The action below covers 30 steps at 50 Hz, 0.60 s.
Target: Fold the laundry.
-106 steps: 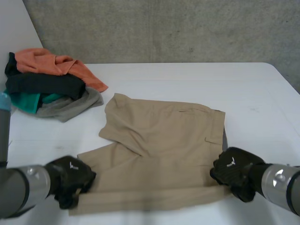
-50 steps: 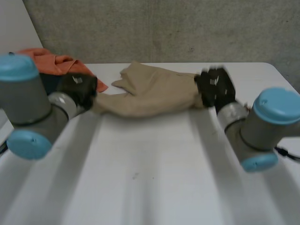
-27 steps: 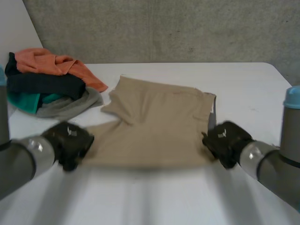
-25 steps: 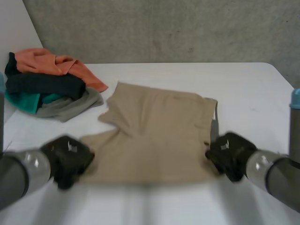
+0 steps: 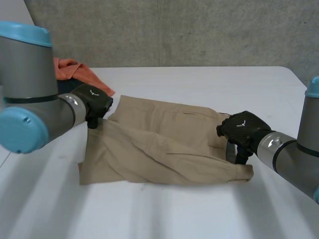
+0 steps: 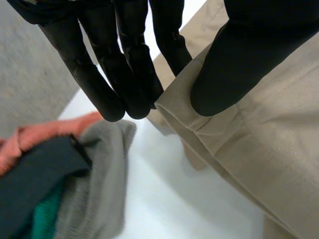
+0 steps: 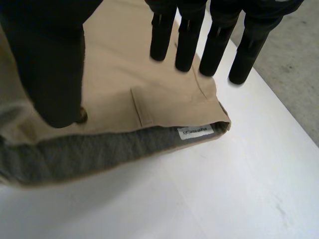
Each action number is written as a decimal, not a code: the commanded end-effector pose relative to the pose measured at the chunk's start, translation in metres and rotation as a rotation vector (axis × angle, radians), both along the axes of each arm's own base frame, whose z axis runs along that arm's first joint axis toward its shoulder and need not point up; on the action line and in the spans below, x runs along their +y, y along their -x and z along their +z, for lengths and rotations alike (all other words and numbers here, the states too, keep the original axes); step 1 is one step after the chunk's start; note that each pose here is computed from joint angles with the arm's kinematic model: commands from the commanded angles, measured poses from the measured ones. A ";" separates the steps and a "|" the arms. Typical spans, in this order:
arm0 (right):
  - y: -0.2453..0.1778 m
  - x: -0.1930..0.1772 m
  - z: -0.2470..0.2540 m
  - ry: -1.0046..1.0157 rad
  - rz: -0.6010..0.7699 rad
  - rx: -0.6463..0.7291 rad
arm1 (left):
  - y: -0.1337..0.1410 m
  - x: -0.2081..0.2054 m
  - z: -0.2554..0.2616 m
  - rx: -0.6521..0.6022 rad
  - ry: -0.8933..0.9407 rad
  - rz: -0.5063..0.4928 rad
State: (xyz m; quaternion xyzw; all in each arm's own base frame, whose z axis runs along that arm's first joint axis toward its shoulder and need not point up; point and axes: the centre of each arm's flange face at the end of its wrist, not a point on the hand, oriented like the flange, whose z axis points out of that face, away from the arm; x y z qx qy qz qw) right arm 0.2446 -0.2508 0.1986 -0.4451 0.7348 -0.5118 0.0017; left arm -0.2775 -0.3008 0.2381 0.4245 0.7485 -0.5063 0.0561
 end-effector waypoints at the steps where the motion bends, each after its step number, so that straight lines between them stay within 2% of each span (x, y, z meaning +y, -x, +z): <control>1: 0.005 0.013 0.023 -0.069 -0.075 -0.130 | 0.005 0.002 -0.012 -0.003 -0.096 0.028; 11: 0.010 0.029 0.036 -0.166 -0.026 -0.135 | 0.005 0.004 -0.017 -0.006 -0.092 0.029; 22: 0.012 0.051 0.008 -0.288 0.022 -0.026 | 0.002 -0.003 -0.020 -0.003 -0.088 0.044; 30: 0.002 0.026 -0.025 -0.217 -0.024 0.010 | 0.003 -0.018 -0.022 0.014 -0.055 0.055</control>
